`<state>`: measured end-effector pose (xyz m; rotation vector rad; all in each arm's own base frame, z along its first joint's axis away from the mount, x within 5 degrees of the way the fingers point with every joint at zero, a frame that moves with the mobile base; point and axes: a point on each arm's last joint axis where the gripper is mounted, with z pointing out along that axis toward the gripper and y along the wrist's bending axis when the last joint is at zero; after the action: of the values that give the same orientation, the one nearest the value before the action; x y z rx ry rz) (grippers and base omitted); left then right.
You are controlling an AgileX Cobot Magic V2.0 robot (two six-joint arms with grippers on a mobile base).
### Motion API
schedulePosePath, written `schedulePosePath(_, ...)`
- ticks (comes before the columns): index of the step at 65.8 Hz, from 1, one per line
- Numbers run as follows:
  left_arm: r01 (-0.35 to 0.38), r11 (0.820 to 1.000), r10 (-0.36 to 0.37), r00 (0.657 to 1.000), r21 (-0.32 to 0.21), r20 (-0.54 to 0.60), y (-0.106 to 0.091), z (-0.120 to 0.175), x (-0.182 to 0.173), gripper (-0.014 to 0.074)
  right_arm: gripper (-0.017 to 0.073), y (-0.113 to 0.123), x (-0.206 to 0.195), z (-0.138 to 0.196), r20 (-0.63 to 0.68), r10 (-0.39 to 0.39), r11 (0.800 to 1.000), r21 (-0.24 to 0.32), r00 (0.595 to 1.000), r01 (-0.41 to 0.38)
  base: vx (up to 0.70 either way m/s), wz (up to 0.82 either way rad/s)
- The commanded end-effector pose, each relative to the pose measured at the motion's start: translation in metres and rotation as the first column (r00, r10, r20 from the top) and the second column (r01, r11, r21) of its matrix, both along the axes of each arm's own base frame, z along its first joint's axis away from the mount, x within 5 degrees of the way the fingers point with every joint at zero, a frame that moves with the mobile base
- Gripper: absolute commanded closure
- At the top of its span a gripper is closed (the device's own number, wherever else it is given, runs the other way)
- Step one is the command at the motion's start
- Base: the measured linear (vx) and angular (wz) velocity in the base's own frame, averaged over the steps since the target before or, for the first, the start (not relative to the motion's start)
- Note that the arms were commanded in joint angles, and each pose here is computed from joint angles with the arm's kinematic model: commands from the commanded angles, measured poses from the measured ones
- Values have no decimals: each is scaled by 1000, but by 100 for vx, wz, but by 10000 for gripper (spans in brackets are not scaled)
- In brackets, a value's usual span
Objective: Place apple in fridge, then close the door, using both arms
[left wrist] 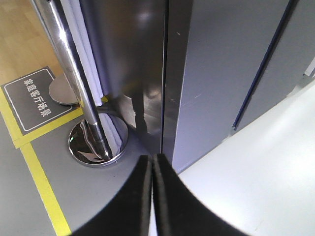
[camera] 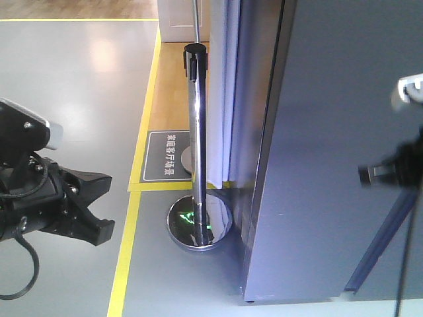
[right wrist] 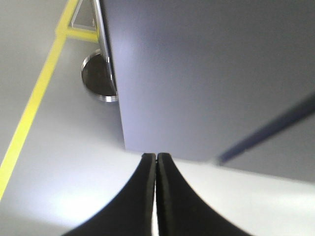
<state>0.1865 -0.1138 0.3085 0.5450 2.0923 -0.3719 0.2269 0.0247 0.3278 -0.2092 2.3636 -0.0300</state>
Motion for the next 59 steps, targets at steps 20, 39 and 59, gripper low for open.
schedulePosePath(20,-7,998,12,997,-60,77,0,16,1,599,561,11,-111,-6,136,161,985,46,978,-169,0,0)
schedulePosePath(39,-7,998,12,997,-60,77,0,16,1,599,561,-6,-153,-6,180,147,986,45,973,-158,0,0)
schedulePosePath(59,-7,998,12,997,-60,77,0,16,1,599,561,-7,-158,-5,202,144,985,63,969,-160,0,0)
